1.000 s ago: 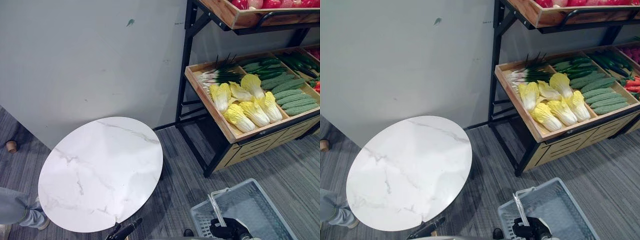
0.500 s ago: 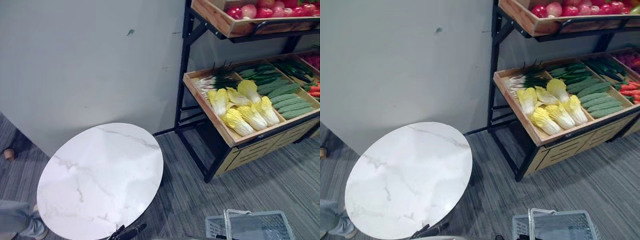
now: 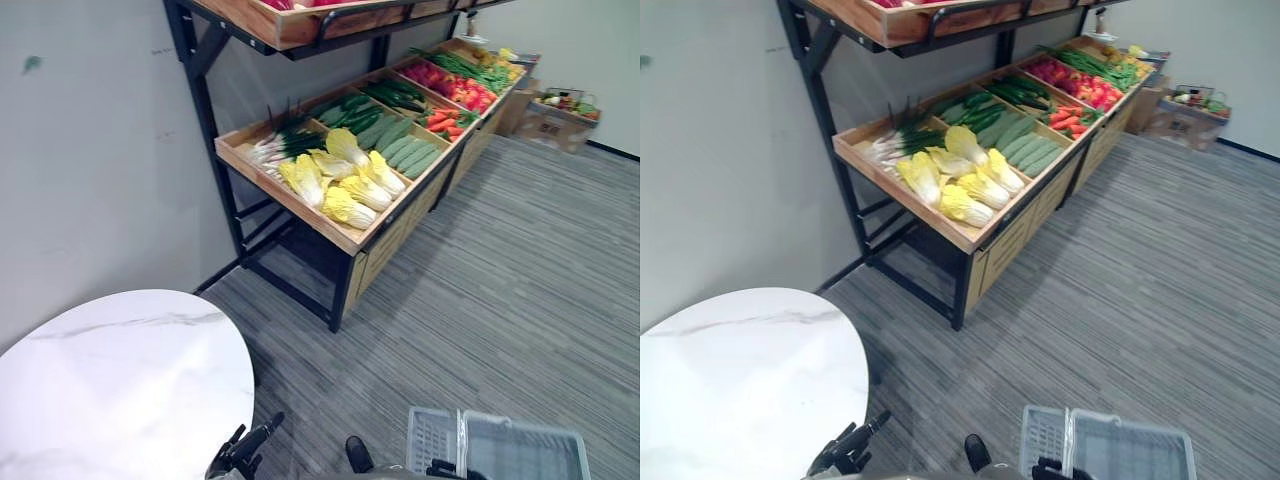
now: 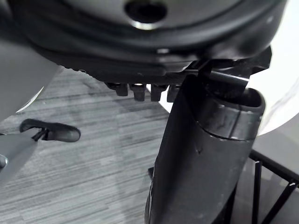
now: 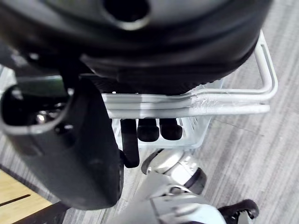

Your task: Pick vegetable in the basket

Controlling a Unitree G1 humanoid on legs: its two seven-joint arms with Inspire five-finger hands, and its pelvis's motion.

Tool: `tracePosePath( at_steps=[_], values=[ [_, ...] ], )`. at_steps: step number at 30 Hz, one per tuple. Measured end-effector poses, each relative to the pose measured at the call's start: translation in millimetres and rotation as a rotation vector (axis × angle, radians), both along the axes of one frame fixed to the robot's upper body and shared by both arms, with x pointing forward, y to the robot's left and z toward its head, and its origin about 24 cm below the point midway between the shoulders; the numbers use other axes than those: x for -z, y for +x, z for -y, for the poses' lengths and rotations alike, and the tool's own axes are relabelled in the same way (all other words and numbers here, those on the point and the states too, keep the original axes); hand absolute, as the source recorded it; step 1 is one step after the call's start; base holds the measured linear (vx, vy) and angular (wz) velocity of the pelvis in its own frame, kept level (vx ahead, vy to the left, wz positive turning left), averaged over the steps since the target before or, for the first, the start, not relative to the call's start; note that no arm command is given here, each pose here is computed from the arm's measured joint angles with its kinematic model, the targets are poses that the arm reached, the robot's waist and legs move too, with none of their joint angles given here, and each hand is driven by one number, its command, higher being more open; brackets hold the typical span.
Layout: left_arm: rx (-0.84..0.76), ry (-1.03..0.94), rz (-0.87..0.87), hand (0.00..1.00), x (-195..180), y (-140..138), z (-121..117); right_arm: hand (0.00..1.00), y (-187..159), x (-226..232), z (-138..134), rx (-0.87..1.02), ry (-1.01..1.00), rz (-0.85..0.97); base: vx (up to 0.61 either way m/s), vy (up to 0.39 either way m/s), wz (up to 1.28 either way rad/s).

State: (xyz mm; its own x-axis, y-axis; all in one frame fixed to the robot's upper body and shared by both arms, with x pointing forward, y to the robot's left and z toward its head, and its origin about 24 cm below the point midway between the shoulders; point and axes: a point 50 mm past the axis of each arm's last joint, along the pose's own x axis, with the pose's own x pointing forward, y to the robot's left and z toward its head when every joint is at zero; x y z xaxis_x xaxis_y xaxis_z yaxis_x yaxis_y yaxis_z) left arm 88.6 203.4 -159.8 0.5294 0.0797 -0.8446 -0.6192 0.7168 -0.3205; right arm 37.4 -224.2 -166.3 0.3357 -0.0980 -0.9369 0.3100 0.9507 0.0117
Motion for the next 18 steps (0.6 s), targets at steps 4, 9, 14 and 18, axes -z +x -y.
tracePosePath(
  at_steps=[4, 9, 14, 18],
  values=[
    [-0.011, -0.015, -0.013, 1.0, 1.9, -2.5, 6.5, 0.0, -10.5, 1.1, -1.4, 0.054, 0.007, -0.02, 0.09, 0.066, -0.61],
    [-0.097, -0.002, 0.014, 1.0, -0.2, -1.8, 0.6, 0.0, 3.2, -1.5, -1.7, -0.023, -0.007, 0.017, 0.06, -0.026, -1.37],
    [-0.191, 0.013, 0.022, 1.0, -0.4, -8.6, -8.7, 0.0, 29.7, -5.7, 4.3, -0.074, -0.034, 0.078, 0.04, -0.032, -1.25],
    [-0.17, 0.005, 0.072, 1.0, -2.9, 4.6, -3.1, 0.0, 45.1, -5.5, -1.1, -0.097, -0.034, 0.09, -0.04, -0.054, -0.91]
  ],
)
